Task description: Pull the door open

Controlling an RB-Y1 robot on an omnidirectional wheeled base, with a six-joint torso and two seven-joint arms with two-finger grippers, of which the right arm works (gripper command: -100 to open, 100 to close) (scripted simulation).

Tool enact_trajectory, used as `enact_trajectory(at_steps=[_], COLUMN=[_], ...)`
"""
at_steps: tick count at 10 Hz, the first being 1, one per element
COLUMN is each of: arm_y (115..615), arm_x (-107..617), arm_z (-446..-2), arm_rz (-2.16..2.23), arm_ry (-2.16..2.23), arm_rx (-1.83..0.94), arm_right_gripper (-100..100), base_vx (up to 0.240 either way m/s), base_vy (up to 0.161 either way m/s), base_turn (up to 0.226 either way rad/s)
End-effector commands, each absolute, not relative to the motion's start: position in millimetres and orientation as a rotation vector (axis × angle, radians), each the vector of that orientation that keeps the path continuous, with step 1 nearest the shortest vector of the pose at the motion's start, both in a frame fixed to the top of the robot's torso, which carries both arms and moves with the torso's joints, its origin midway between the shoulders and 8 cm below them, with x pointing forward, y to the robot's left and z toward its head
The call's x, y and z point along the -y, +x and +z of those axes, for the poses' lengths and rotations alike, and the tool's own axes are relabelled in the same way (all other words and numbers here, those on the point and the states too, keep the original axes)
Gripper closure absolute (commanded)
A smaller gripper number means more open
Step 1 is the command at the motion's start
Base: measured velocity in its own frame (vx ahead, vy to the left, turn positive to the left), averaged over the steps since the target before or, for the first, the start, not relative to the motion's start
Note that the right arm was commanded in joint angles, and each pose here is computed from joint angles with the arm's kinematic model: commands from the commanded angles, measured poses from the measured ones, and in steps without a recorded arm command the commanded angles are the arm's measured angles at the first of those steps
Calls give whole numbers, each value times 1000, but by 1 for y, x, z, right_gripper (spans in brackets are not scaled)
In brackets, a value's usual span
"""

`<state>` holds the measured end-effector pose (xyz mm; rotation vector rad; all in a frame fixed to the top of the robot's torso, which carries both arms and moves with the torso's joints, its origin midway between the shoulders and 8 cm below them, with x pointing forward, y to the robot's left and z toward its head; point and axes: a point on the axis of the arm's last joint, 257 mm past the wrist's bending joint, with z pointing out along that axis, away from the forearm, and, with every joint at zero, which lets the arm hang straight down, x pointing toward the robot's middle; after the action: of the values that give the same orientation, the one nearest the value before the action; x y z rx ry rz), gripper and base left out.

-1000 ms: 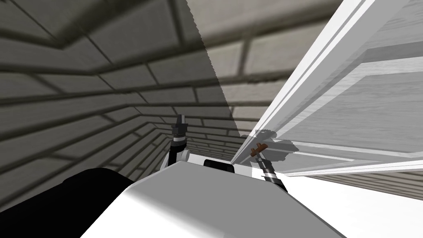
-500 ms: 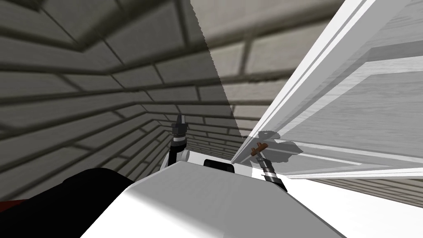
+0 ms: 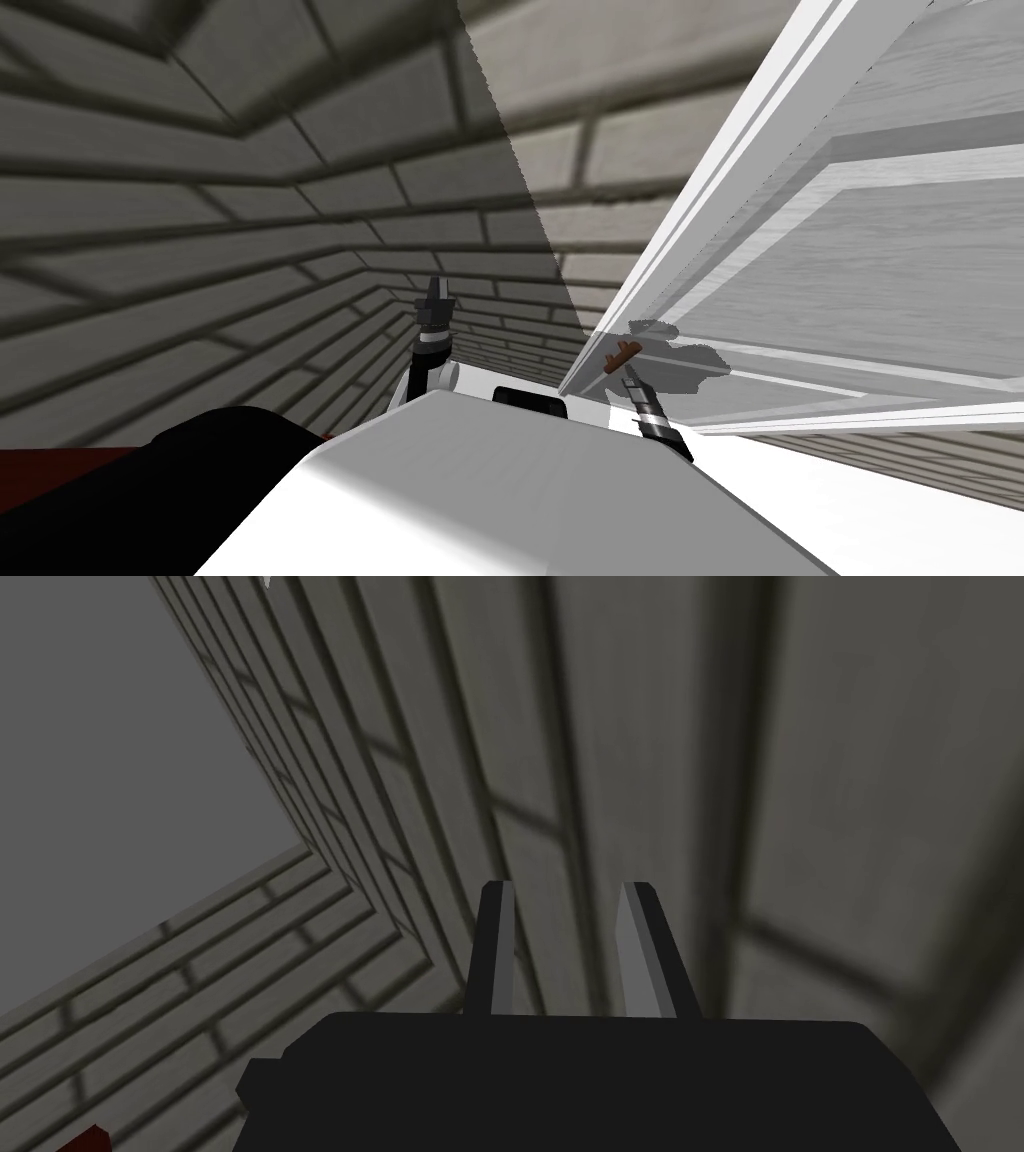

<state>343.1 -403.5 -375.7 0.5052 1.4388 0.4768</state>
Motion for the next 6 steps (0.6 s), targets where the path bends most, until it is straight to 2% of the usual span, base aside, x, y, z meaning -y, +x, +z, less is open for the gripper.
enact_trajectory(at_steps=[1, 6], arm_y=[345, 352], arm_x=[404, 404], arm_z=[-375, -375], arm_rz=[516, 627], arm_ry=[551, 683], arm_rx=[-1422, -1366], arm_right_gripper=[-100, -100], base_vx=[-29, -34], base_vy=[-9, -15], base_turn=[41, 38])
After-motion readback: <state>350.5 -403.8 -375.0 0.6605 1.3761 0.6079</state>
